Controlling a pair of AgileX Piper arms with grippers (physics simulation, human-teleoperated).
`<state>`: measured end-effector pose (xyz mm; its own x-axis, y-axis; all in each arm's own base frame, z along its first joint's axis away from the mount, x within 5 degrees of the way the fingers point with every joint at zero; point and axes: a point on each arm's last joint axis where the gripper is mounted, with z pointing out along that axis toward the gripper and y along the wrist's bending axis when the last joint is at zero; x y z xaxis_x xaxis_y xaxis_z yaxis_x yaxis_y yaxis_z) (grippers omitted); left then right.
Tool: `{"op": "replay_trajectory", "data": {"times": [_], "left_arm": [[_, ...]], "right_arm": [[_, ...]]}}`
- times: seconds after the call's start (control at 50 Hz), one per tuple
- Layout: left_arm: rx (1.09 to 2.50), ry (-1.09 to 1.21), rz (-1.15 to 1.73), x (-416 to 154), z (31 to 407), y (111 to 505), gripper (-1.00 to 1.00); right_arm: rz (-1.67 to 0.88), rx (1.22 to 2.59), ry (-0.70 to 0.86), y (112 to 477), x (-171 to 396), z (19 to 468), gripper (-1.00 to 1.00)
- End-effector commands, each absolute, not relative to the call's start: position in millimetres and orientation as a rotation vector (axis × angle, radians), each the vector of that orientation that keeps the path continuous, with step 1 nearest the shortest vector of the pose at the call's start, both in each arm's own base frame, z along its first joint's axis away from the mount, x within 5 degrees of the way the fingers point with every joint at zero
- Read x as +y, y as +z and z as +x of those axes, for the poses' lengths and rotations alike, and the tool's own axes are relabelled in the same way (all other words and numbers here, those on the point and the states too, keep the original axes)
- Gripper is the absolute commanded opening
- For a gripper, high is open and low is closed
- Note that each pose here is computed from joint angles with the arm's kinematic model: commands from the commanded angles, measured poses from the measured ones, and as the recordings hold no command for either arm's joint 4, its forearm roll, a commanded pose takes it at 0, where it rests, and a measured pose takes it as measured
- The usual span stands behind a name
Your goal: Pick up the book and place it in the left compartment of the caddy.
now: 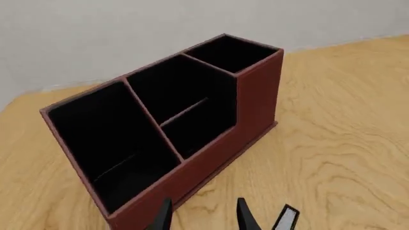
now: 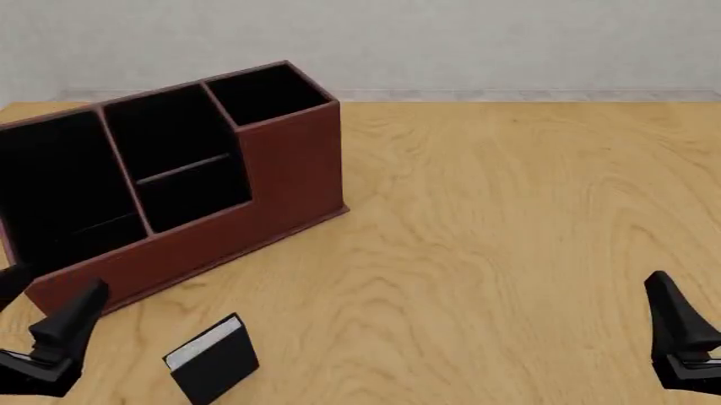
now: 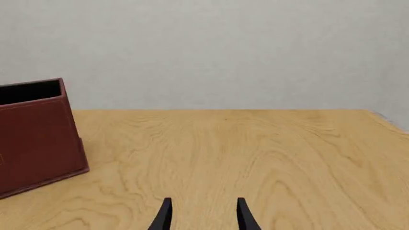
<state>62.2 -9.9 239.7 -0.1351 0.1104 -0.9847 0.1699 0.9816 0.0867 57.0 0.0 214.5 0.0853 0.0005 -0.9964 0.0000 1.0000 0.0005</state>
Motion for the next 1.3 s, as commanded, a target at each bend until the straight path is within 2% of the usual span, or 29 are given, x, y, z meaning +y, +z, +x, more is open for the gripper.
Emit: {"op": "replay_trajectory", "data": {"times": [0.02,0.08,0.38,0.6,0.98,1.3], "left_arm": [[1.867,-0.081,0.38,-18,67,257,1.0],[1.941,-0.103,0.457,-23,72,257,1.0],[2.057,-0.102,0.609,-33,84,273,1.0],[2.163,-0.096,0.727,-41,94,267,1.0],[2.257,-0.084,0.879,-49,97,237,1.0],[2.279,-0.096,0.935,-56,103,221,1.0]], "right_arm": [[0.0,1.484,0.0,214,0,57,1.0],[0.0,1.485,0.0,214,0,57,1.0],[0.0,1.485,0.0,214,0,57,1.0],[0.0,1.485,0.0,214,0,57,1.0],[0.0,1.485,0.0,214,0,57,1.0],[0.0,1.485,0.0,214,0,57,1.0]]}}
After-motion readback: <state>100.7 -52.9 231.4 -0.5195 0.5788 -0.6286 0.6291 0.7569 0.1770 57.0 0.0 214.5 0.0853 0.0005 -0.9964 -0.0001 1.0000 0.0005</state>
